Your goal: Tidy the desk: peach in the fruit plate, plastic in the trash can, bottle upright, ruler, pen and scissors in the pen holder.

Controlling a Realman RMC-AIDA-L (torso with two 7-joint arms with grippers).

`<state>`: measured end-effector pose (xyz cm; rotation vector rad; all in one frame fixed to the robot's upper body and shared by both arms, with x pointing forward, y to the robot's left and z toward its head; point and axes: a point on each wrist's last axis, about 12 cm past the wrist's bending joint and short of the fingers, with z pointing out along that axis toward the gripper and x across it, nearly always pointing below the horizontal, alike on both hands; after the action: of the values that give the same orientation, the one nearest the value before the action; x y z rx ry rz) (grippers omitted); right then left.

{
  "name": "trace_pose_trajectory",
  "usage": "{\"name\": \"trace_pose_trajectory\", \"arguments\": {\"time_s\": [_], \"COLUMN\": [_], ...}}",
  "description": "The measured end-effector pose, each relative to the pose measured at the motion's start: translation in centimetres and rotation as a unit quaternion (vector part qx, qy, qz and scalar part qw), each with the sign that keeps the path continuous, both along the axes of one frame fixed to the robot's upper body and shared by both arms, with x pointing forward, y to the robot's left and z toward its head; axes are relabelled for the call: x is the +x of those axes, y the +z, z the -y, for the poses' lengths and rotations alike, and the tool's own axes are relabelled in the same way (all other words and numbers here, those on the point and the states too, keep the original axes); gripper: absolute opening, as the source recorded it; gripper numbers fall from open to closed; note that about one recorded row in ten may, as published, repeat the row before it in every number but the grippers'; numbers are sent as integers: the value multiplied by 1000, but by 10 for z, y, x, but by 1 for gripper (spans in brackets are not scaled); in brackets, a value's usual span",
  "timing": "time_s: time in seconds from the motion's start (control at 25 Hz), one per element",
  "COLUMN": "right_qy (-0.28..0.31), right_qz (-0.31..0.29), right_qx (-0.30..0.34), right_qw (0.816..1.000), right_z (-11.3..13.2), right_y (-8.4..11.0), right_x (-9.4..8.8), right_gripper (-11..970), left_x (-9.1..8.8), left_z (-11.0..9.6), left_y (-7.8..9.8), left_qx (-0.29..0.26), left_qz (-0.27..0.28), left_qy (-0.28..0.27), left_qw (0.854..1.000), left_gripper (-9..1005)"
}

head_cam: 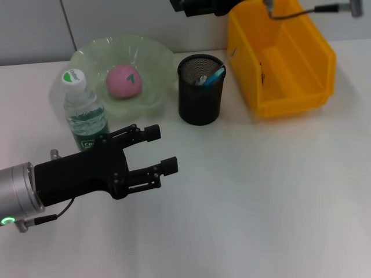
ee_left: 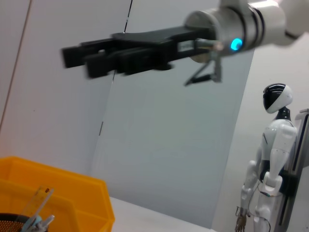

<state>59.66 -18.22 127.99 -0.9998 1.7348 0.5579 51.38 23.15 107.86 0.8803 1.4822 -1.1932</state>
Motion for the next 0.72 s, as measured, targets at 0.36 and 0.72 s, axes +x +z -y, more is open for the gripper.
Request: {"name": "trace_pose_trajectory", "arguments": {"time_s": [0.36,0.72], "right_qy": [37,95], "right_qz": [-55,-114], "right_qx": [144,178], "right_qw": [987,973], "right_z": [55,93], "right_y": [-41,-141], "right_x": [-30,-70], "right_gripper": [627,757], "left_x": [2,4], "left_z": [-8,-25], "left_y": [0,0], "left_qx": [16,51], "left_qz": [-1,-20], "left_qy": [0,-7], "left_qw": [1000,998], "left_gripper": [802,802]}}
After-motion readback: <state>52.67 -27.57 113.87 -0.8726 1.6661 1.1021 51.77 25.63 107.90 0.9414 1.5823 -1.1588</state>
